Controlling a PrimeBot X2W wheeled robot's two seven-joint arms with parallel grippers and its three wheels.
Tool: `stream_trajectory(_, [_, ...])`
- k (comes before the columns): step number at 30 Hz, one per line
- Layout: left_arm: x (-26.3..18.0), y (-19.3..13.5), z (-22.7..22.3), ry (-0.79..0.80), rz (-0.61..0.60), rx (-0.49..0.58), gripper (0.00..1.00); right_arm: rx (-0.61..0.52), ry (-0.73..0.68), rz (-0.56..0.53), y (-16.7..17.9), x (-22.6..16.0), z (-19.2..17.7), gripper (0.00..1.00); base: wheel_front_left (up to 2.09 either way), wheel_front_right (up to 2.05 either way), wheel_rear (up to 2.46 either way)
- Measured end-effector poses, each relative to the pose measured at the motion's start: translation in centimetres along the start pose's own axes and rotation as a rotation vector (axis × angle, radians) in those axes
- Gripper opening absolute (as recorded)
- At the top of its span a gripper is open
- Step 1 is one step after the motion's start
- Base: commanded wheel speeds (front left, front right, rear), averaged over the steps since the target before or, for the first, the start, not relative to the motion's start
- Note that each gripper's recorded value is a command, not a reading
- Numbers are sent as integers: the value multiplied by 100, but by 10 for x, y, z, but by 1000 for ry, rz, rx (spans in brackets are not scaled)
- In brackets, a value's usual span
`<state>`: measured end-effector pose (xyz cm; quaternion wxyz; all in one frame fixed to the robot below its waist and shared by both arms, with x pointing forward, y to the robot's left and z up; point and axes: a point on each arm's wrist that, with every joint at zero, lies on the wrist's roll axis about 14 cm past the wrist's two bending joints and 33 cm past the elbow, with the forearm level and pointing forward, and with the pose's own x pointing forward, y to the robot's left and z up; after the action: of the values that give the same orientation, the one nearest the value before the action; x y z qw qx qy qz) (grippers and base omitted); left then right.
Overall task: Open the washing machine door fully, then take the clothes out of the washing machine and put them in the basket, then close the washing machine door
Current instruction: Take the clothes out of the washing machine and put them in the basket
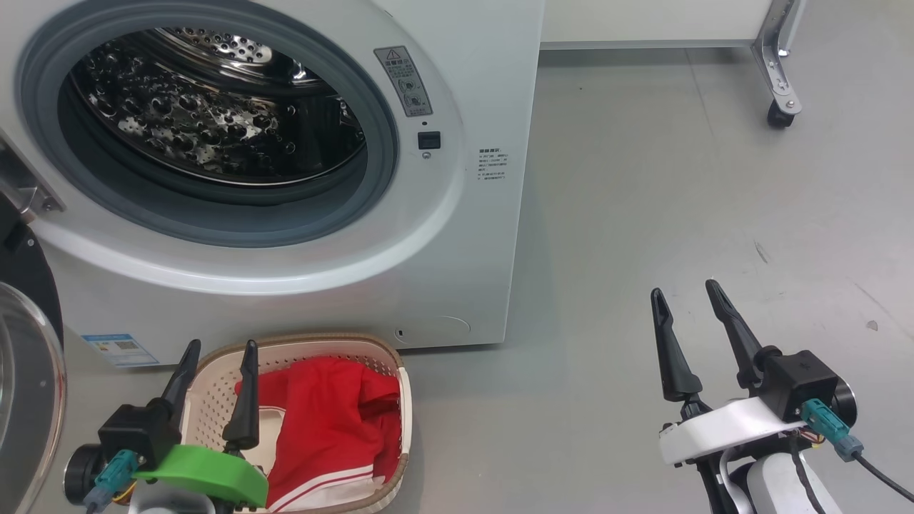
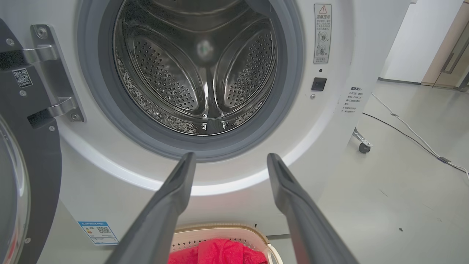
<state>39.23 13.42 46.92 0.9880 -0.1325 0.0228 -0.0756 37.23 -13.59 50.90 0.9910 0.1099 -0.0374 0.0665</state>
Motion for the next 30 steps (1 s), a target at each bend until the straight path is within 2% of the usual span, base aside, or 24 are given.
stream_trajectory(30, [-7,3,2,-8,10,-1,100,4,10,4,1,1,-4,100,0,0,0])
